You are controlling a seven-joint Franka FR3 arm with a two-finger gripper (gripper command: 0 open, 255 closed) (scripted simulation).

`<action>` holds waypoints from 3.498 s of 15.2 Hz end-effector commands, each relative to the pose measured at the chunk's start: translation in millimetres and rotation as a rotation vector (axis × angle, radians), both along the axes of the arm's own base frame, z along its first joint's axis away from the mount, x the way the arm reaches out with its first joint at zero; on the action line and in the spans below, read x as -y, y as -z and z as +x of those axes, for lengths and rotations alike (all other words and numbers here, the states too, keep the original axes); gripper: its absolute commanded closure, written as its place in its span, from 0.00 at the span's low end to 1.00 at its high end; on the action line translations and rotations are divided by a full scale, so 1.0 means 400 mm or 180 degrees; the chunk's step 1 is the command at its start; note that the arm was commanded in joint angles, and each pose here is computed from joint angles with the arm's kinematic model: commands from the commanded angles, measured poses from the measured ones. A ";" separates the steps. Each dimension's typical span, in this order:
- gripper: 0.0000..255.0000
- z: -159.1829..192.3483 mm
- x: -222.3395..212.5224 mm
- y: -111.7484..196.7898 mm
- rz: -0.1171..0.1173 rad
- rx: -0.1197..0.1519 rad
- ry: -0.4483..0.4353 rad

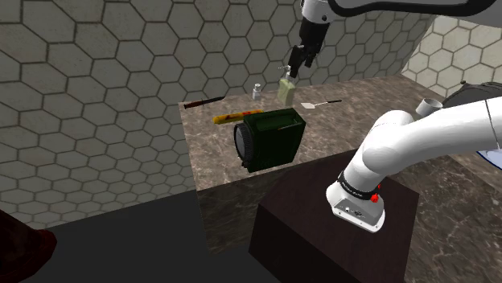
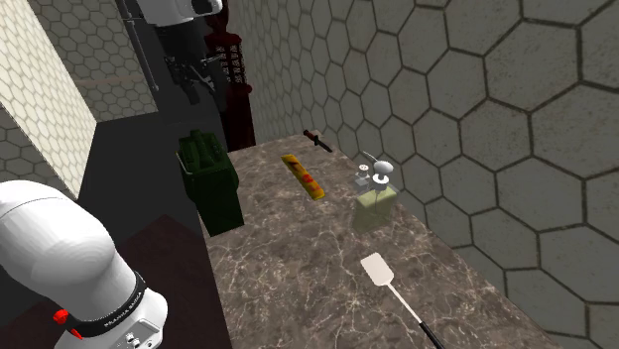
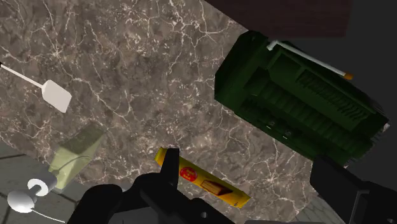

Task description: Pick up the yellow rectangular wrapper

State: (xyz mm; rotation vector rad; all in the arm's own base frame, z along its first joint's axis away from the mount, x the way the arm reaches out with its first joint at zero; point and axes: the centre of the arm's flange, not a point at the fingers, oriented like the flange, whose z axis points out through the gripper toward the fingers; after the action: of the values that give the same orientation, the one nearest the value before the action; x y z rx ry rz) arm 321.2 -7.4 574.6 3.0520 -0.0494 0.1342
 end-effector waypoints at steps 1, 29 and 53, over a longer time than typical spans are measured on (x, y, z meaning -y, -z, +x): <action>0.00 0.000 0.000 0.000 0.0000 0.0000 0.0000; 0.00 0.628 0.149 0.669 0.0077 -0.0295 -0.2461; 1.00 0.768 0.110 0.930 0.0095 -0.0362 -0.3029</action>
State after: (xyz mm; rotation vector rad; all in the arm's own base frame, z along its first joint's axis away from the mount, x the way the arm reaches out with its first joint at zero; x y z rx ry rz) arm 627.8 -50.6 205.5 2.8107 1.3951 0.0050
